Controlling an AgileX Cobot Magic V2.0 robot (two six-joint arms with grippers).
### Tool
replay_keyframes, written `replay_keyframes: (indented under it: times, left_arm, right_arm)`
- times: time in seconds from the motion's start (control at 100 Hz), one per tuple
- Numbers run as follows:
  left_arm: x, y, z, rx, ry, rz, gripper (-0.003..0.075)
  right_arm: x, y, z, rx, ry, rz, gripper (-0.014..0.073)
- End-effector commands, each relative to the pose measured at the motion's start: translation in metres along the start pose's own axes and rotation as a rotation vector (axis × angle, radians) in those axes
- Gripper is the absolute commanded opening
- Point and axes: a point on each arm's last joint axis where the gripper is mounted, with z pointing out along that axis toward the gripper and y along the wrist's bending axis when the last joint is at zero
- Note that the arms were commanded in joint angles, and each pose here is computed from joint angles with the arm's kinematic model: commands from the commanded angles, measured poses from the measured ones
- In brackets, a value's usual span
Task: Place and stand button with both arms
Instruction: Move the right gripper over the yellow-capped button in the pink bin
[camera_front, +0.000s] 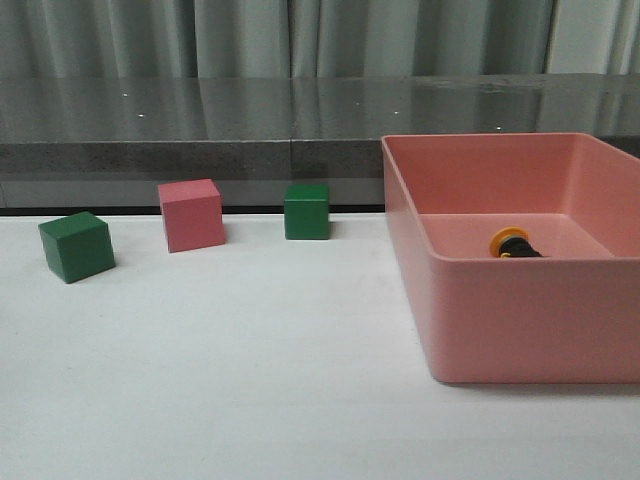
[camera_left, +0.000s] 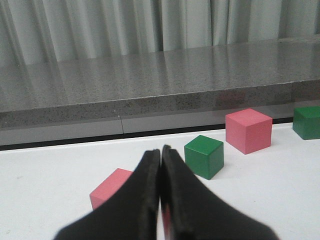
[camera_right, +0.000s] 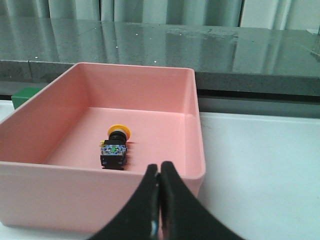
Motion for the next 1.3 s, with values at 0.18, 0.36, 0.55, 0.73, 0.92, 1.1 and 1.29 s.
replay_keyframes:
  times: [0.18, 0.36, 0.55, 0.73, 0.92, 1.1, 1.29]
  left_arm:
    - [0.001, 0.0, -0.002, -0.004, -0.081, -0.01, -0.0019]
    - [0.001, 0.0, -0.002, -0.004, -0.081, -0.01, -0.0019]
    - [0.001, 0.0, -0.002, -0.004, -0.081, -0.01, -0.0019]
    - [0.001, 0.0, -0.002, -0.004, -0.081, -0.01, -0.0019]
    - [0.001, 0.0, -0.002, -0.004, -0.081, -0.01, -0.0019]
    - [0.001, 0.0, -0.002, -0.004, -0.081, -0.01, -0.0019]
    - [0.001, 0.0, -0.002, -0.004, -0.081, -0.01, -0.0019]
  right_arm:
    - [-0.013, 0.0, -0.003, 0.005, -0.118, -0.011, -0.011]
    - [-0.013, 0.0, -0.003, 0.005, -0.118, -0.011, -0.011]
    - [-0.013, 0.0, -0.003, 0.005, -0.118, -0.011, -0.011]
    - [-0.018, 0.0, -0.004, 0.006, -0.176, -0.011, -0.011]
    - [-0.029, -0.001, -0.005, 0.007, -0.178, -0.018, -0.011]
    - [-0.062, -0.001, -0.004, -0.006, -0.05, 0.048, -0.011]
    - [-0.118, -0.001, 0.01, -0.025, 0.158, 0.021, -0.011]
